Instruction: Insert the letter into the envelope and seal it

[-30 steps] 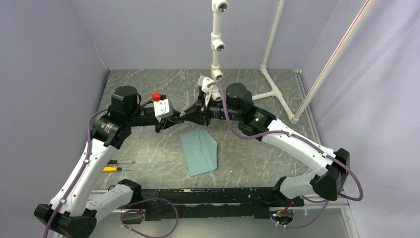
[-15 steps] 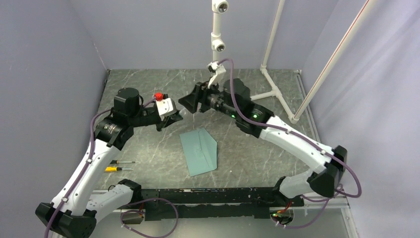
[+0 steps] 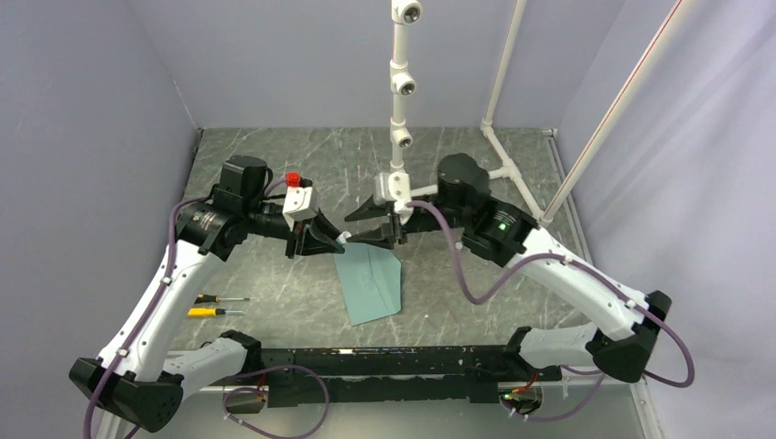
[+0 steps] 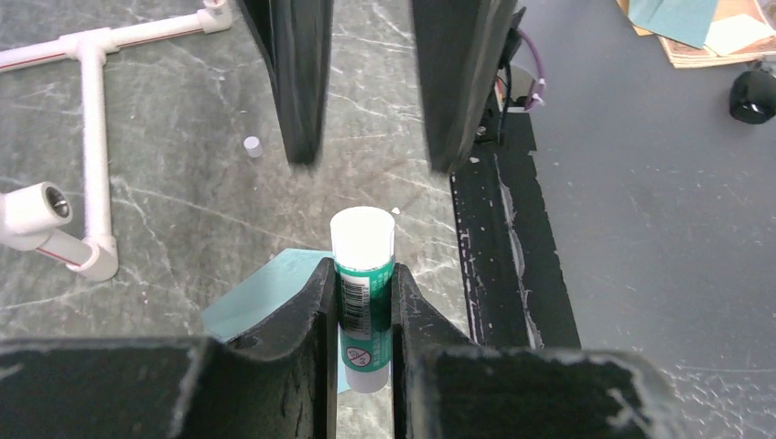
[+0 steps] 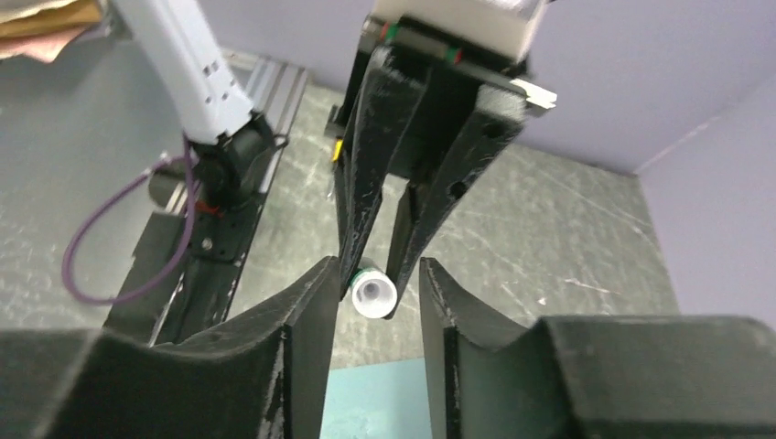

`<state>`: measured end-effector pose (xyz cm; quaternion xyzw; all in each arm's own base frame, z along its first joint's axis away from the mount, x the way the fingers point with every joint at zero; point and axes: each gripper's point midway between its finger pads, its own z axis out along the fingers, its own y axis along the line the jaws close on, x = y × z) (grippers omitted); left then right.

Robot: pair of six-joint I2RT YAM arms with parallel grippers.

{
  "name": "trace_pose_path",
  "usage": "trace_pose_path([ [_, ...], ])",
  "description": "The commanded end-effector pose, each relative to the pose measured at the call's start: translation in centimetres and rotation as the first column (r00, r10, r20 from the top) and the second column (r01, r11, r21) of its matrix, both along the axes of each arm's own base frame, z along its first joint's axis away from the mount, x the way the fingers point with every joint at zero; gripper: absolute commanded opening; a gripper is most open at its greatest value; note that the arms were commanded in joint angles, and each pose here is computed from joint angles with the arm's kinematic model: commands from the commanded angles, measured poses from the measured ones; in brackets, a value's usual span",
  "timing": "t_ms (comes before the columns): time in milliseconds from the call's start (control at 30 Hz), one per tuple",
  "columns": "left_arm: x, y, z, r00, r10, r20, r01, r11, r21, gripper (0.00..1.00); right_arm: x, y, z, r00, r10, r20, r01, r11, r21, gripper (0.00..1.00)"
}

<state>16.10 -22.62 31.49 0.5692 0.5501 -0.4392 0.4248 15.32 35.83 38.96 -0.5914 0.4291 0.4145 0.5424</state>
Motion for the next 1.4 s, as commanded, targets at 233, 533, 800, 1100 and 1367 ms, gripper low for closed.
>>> trace_pose_path([
  [233, -1.8, -0.3, 2.1, 0.993, -0.112, 0.032, 0.114, 0.992, -0.057, 0.02, -1.8, 0.9, -1.6, 0.973, 0.219, 0.066, -0.211, 0.971, -0.117, 0.39],
  [533, -0.6, -0.3, 2.1, 0.995, -0.065, 0.081, 0.068, 0.997, -0.035, 0.02, -1.4, 1.4, -0.8, 0.982, 0.186, 0.033, -0.183, 0.980, -0.076, 0.07],
  [800, 0.2, -0.3, 2.3, 0.993, -0.037, 0.108, 0.041, 0.999, -0.027, 0.02, -0.9, 2.3, -0.8, 0.987, 0.159, -0.025, -0.160, 0.986, -0.052, 0.15],
  [1100, 3.6, 0.5, 1.8, 0.969, 0.151, 0.194, -0.154, 0.988, 0.003, 0.02, 4.8, 3.2, 2.3, 0.939, -0.217, -0.268, 0.242, 0.968, 0.064, 0.00],
  [1367, 7.3, 1.8, 1.6, 0.893, 0.335, 0.299, -0.347, 0.938, -0.015, 0.02, 13.1, -1.5, 3.6, 0.331, -0.502, -0.799, 0.832, 0.555, -0.003, 0.00],
])
